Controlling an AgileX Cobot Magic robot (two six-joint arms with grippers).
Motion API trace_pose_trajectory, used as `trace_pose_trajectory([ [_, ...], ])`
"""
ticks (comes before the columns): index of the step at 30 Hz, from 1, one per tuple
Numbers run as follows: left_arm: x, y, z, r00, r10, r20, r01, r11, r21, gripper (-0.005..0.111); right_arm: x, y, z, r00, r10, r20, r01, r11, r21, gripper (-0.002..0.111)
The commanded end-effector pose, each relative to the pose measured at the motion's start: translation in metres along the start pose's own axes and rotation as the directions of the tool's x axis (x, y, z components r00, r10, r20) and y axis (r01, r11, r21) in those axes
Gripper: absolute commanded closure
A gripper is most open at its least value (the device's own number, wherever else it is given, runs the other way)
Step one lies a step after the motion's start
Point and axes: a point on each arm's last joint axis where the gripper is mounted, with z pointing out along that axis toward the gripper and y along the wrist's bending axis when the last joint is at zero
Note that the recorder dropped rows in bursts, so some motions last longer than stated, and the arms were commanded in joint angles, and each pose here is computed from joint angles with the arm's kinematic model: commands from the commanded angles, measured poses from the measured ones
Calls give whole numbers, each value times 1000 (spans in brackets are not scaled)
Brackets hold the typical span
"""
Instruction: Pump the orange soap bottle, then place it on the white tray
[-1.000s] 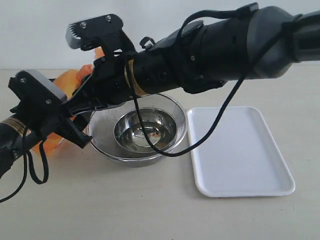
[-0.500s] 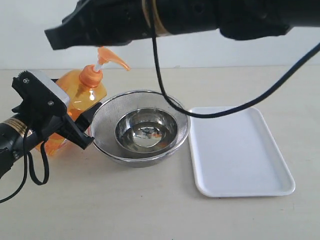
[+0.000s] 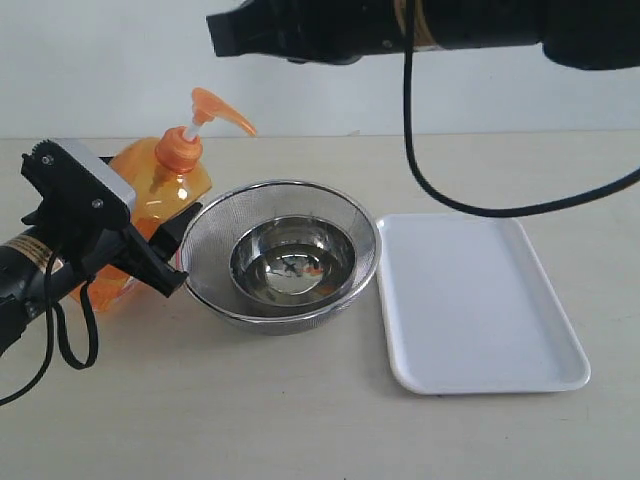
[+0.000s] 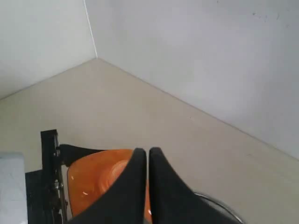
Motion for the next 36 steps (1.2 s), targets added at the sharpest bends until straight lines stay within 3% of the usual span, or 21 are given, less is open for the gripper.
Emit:
trace_pose_trajectory([
  [1, -7, -2, 0, 998, 23, 54, -25, 999, 37, 102, 16, -2, 14, 998, 18, -57, -19, 999, -26, 108],
  [26, -7, -2, 0, 998, 23, 54, -25, 999, 37, 102, 78, 4, 62, 965, 40, -259, -77, 988, -136, 108],
  [36, -7, -2, 0, 998, 23, 54, -25, 999, 37, 102, 82, 7, 64, 960, 45, -275, -94, 982, -164, 108],
])
